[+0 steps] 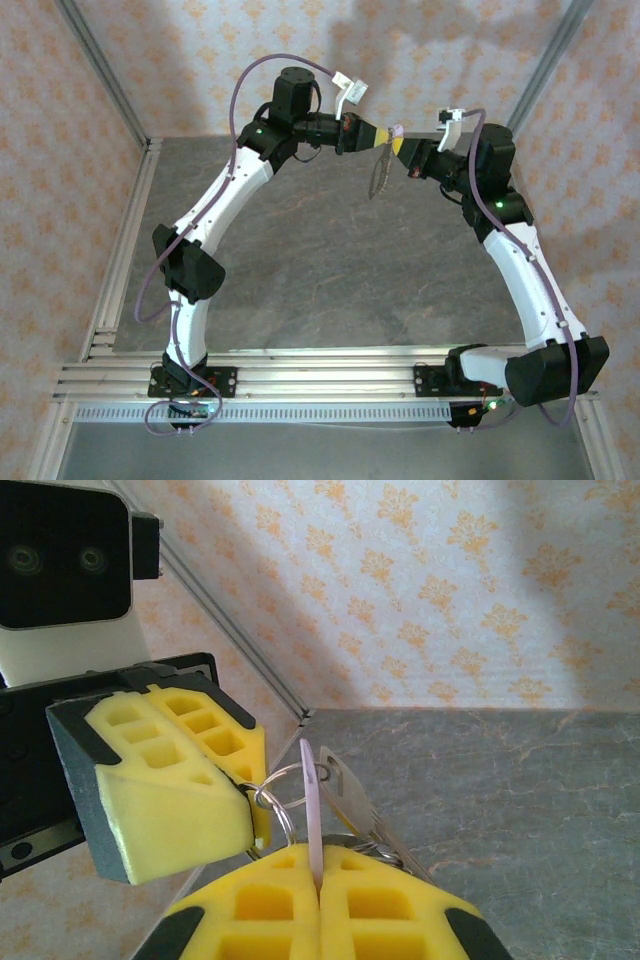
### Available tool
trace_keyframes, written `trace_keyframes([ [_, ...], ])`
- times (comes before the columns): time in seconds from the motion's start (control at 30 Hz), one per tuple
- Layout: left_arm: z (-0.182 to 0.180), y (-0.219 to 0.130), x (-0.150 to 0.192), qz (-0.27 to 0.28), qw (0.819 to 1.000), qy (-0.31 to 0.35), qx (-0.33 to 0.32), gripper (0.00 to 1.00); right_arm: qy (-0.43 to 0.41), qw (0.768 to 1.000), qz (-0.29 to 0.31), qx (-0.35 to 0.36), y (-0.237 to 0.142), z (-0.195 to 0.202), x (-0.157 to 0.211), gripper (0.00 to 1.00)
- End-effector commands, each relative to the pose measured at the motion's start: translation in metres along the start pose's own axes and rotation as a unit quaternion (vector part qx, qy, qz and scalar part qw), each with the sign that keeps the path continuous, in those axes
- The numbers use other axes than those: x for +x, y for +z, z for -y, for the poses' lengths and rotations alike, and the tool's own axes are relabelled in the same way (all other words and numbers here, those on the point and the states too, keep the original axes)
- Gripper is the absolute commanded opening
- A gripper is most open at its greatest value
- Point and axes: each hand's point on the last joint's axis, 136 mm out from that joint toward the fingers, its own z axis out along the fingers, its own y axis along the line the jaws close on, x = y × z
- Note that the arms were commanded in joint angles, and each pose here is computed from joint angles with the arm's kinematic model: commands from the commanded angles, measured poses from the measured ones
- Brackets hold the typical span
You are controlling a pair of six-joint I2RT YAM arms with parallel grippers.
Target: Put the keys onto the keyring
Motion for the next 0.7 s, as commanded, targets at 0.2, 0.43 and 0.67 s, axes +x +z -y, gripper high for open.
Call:
trace_keyframes([
  [0.2, 0.017, -0.002, -0.004, -0.003, 1.0, 0.023, 0.019, 0.0, -0.013, 0.998, 0.05, 0.022, -0.008, 0.003, -0.035, 0.0],
  [0.43, 0.012, -0.007, -0.012, 0.019, 0.999, 0.024, -0.008, 0.23, -0.013, 0.999, 0.037, 0.031, -0.004, 0.009, -0.031, 0.0],
  [0.67, -0.005, -0.027, -0.025, 0.064, 0.996, 0.009, -0.065, 0.27, -0.007, 0.999, 0.013, 0.051, 0.006, 0.029, -0.016, 0.0],
])
